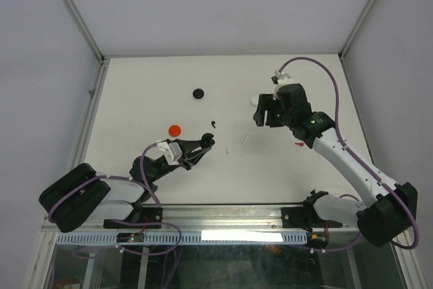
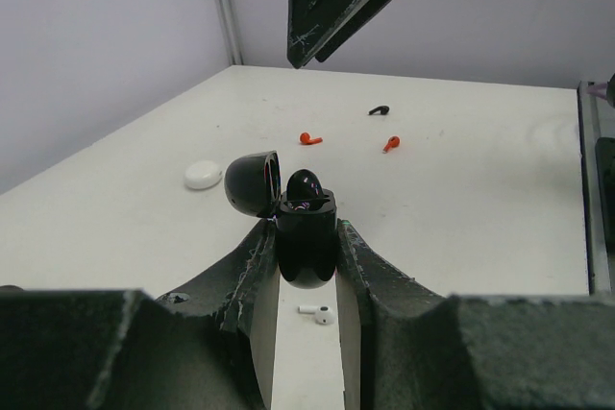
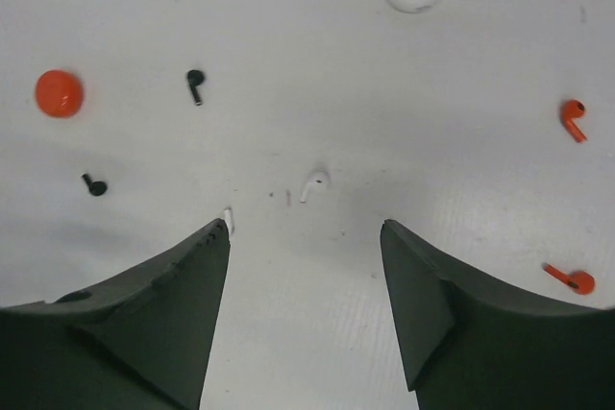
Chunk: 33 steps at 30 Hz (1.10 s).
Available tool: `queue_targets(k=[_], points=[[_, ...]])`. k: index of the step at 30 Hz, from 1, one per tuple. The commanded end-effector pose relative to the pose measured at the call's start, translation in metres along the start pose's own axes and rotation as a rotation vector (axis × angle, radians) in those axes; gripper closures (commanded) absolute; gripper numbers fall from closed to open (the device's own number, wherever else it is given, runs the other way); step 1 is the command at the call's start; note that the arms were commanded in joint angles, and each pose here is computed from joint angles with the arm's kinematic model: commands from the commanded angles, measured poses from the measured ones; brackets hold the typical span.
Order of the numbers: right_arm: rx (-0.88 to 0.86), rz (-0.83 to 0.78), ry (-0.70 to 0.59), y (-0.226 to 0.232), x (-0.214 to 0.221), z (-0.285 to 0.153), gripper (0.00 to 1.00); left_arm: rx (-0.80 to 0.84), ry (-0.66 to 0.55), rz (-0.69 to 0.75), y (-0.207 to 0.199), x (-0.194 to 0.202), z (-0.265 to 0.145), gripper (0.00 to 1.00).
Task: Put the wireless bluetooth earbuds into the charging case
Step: Move the earbud to the center of the board.
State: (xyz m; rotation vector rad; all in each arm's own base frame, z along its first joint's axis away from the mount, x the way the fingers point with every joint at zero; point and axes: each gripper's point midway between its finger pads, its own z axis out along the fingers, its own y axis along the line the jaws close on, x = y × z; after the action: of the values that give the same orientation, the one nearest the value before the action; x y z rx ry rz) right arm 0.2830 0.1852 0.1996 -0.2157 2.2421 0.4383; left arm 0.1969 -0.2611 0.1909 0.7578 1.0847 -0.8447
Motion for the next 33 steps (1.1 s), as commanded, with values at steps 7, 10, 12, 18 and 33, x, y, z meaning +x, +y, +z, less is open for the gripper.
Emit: queue_targets(k=[7, 10, 12, 18, 33], points=[[0.307, 0.315, 0.031, -0.127, 0.012, 0.008, 0.31, 0.032, -0.134, 0.122, -0.006, -0.033, -0.009, 1.0], [0.406, 0.403, 0.025, -0.165, 0.018, 0.007, 0.31, 0.04, -0.134, 0.123, -0.008, -0.034, -0.011, 1.0], [0.47, 0.463, 0.009, -0.191, 0.018, 0.005, 0.31, 0.039, -0.13, 0.121, -0.008, -0.034, -0.012, 1.0], [0.621, 0.591, -0.013, -0.255, 0.025, 0.008, 0.31, 0.035, -0.131, 0.121, -0.008, -0.038, -0.013, 1.0], [0.724, 0.714, 0.106, -0.311, 0.076, 0.03, 0.38, 0.048, -0.129, 0.118, -0.01, -0.039, -0.012, 1.0]])
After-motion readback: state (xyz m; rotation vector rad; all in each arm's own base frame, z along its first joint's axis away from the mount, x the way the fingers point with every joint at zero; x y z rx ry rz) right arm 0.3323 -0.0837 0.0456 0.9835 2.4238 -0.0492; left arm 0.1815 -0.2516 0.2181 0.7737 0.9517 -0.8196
